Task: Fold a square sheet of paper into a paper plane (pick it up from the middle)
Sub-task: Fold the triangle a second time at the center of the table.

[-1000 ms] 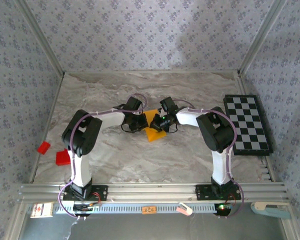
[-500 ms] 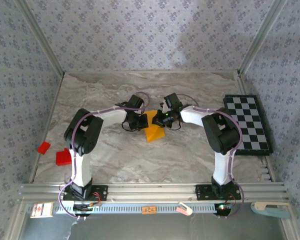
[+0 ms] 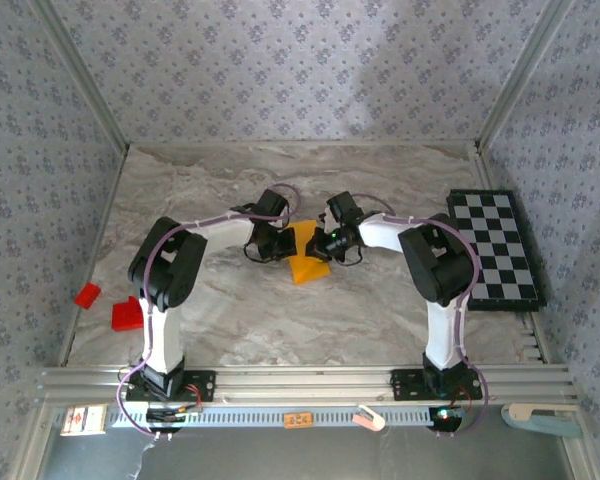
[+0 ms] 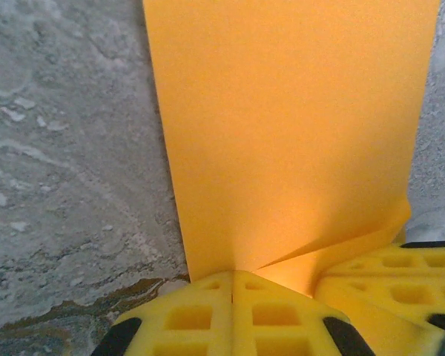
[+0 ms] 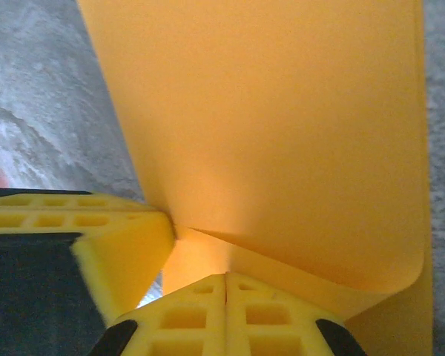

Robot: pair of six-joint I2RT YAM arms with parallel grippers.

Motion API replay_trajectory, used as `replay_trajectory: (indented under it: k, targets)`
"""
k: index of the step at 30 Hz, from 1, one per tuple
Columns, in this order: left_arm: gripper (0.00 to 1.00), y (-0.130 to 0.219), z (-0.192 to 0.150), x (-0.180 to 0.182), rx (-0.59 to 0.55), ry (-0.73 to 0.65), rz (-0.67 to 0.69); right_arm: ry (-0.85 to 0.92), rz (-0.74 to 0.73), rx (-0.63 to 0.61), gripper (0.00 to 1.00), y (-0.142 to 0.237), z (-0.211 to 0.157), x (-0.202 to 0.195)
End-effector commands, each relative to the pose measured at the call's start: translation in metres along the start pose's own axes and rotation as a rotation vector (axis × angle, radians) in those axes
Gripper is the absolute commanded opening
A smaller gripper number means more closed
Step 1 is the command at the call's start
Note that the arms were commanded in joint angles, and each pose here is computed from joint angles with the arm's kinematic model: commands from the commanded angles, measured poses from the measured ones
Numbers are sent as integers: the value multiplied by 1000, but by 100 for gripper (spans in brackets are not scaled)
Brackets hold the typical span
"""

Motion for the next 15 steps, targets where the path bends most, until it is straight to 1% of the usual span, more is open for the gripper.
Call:
replay_trajectory:
  k: [1, 6, 10, 13, 15]
  targets:
    - [0, -17, -8, 20, 67, -1, 119, -32, -59, 33, 1, -7, -8, -17]
    - [0, -16, -2, 20, 71, -33, 115, -80, -81, 17, 1, -12, -11, -26]
    - [0, -3, 5, 10, 48, -60, 79, -116, -106, 17, 0, -18, -16, -34]
    - [0, 17, 9, -7, 18, -65, -7, -141, -126, 20, 0, -22, -18, -40]
    - [4, 32, 8, -18, -3, -56, -83, -152, -149, 20, 0, -23, -19, -44]
Point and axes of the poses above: each hand's point on the last joint's axis, 136 mm out from that joint toward the fingers, its own y axis back along the fingers, its own x axis along the line the jaws close on, z = x × y, the point moved 9 cm from there along y, back along the fingers, and after that the axes turned 2 degrees about -y, right-handed, at the moved point
